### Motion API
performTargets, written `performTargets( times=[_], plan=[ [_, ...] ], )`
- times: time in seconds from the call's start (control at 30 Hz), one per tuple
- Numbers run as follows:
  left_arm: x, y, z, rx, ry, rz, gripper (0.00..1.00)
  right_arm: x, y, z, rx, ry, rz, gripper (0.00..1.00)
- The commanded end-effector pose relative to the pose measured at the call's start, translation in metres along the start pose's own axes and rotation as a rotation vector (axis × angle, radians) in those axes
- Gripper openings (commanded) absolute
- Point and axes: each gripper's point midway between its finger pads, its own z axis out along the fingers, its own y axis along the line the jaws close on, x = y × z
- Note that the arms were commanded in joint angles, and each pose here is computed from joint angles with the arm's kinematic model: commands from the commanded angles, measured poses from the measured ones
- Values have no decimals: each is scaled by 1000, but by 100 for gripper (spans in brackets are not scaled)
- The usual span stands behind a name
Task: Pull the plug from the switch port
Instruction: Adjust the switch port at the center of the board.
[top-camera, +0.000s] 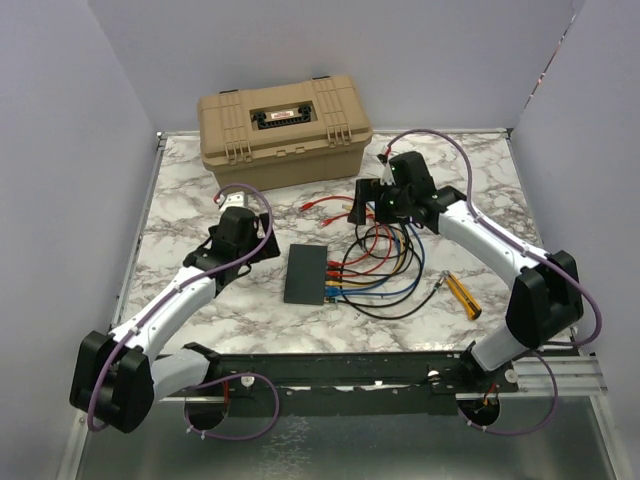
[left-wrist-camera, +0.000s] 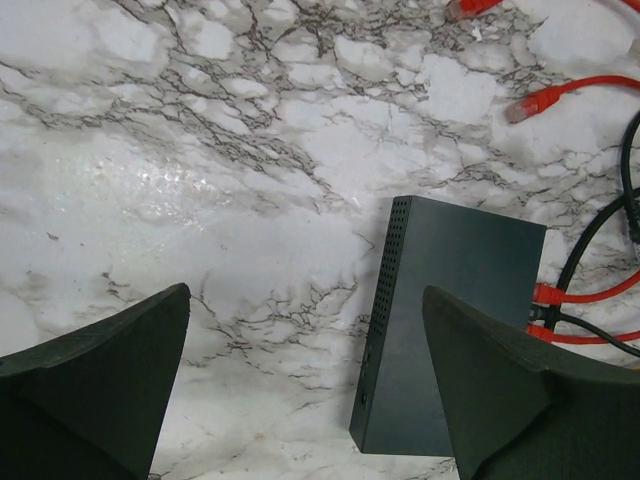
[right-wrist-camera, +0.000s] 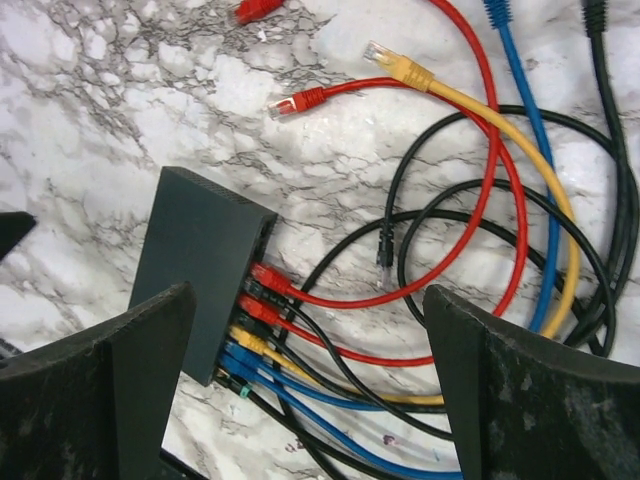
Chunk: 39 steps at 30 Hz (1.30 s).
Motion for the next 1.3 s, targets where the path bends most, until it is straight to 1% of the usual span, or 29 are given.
performTargets(
  times=[0.0, 0.17, 0.4, 0.5, 0.73, 0.93, 1.0, 1.17, 1.27],
  plan=[
    [16, -10, 11, 37, 92, -39, 99, 12, 17, 19, -121, 99, 68, 100],
    [32, -21, 21, 80, 179, -58, 99, 21, 33, 33, -244, 182, 127, 100],
    [35, -35, 23, 184, 236, -93, 99, 35, 51, 43, -399, 287, 176, 99],
    [39, -35, 25, 223, 267, -130, 96, 45, 58, 44, -464, 320, 198, 99],
    [54, -41, 33, 283, 345, -182, 90, 59, 63, 46, -535, 372, 202, 98],
    [68, -42, 38, 291, 392, -215, 83, 72, 59, 51, -537, 404, 217, 96],
    [73, -42, 40, 293, 408, -220, 81, 76, 58, 53, -539, 413, 219, 94],
    [83, -41, 43, 298, 425, -226, 76, 82, 56, 61, -549, 443, 208, 80],
    [91, -37, 45, 287, 441, -226, 73, 87, 53, 69, -554, 457, 207, 75]
  ],
)
